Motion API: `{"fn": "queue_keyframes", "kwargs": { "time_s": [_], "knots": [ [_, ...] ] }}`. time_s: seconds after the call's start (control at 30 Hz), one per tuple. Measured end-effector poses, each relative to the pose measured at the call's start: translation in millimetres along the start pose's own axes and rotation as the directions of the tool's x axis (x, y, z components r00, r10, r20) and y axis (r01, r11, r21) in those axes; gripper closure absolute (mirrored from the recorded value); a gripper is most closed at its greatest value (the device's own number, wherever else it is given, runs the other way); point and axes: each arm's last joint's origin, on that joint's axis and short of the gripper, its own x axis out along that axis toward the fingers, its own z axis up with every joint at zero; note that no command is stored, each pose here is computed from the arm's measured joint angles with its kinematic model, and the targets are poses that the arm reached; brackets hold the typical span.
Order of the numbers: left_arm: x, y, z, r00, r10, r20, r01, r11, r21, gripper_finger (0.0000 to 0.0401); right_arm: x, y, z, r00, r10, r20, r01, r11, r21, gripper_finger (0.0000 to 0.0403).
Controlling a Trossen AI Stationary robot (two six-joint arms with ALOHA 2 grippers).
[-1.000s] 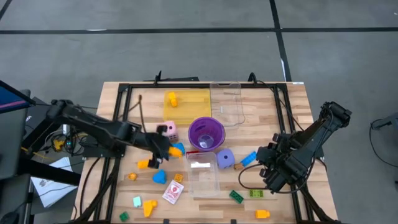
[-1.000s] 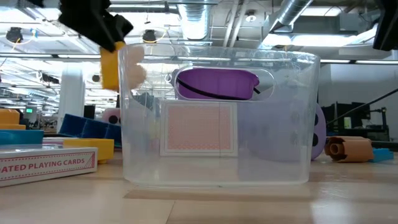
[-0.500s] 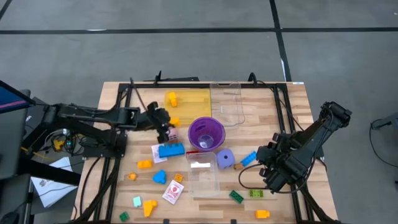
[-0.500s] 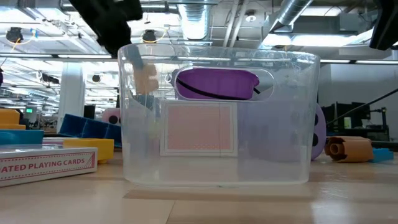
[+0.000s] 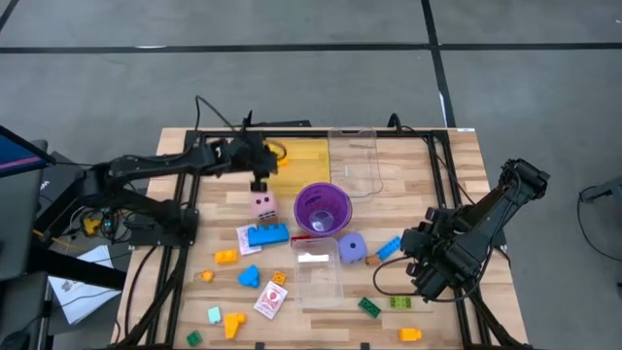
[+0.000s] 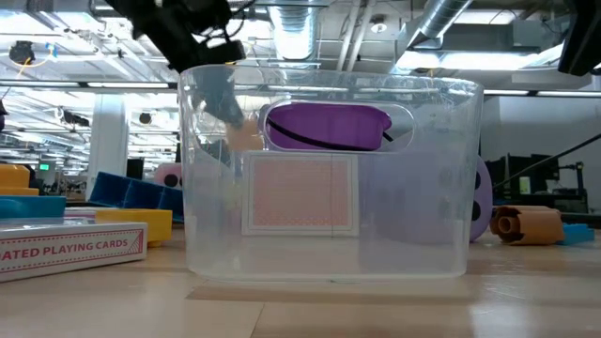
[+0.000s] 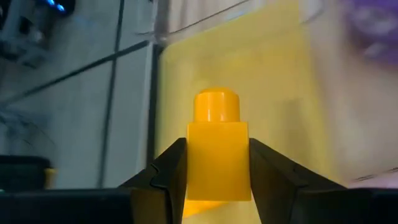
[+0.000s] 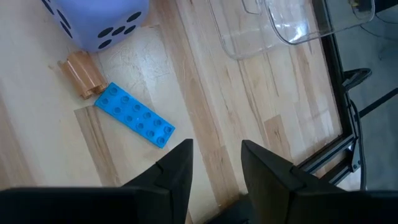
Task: Pick & Place Toys
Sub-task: Put the yellow game piece into the yellow bin
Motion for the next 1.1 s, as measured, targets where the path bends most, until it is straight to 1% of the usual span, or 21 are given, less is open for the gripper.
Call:
{"fn": "queue_keyframes", "kwargs": {
  "time_s": [0.1,0.23,0.3,0.37,0.47,0.6,0.7,0.93,1.1],
  "knots": [
    [9,16,-5,1.0,-0.014,-0.006,0.014,0.992,0.122,0.0271,0,0,0,1.0,0.0,0.001,0.0,1.0,-0.004,0.0274],
    [21,27,-8,0.998,-0.06,0.0,0.058,0.957,0.283,0.0271,0,0,0,1.0,-0.007,0.014,0.007,1.0,-0.004,0.0274],
    [26,31,-7,0.995,-0.094,0.023,0.081,0.94,0.331,0.0271,0,0,1,1.0,-0.008,0.014,0.008,1.0,-0.009,0.0274],
    [29,34,-3,0.991,-0.123,0.046,0.099,0.93,0.354,0.0271,0,0,1,1.0,-0.008,0.014,0.008,1.0,-0.017,0.0274],
    [31,37,4,0.98,-0.185,0.077,0.142,0.914,0.38,0.0271,0,0,1,1.0,-0.008,0.014,0.008,1.0,-0.017,0.0274],
    [34,36,8,0.936,-0.32,0.144,0.246,0.89,0.384,0.0271,0,0,1,1.0,-0.011,0.018,0.011,1.0,-0.012,0.0274],
    [39,33,2,0.914,-0.388,0.117,0.315,0.861,0.399,0.0271,0,-1,1,1.0,-0.012,0.022,0.012,1.0,-0.002,0.0274],
    [67,31,-19,0.893,-0.449,0.023,0.41,0.833,0.372,0.0271,4,-3,5,1.0,-0.024,0.009,0.023,0.999,0.022,0.0274],
    [87,30,-28,0.891,-0.455,0.007,0.418,0.825,0.381,0.0271,8,-7,11,0.999,-0.037,-0.008,0.037,0.999,0.034,0.0274]
  ]
}}
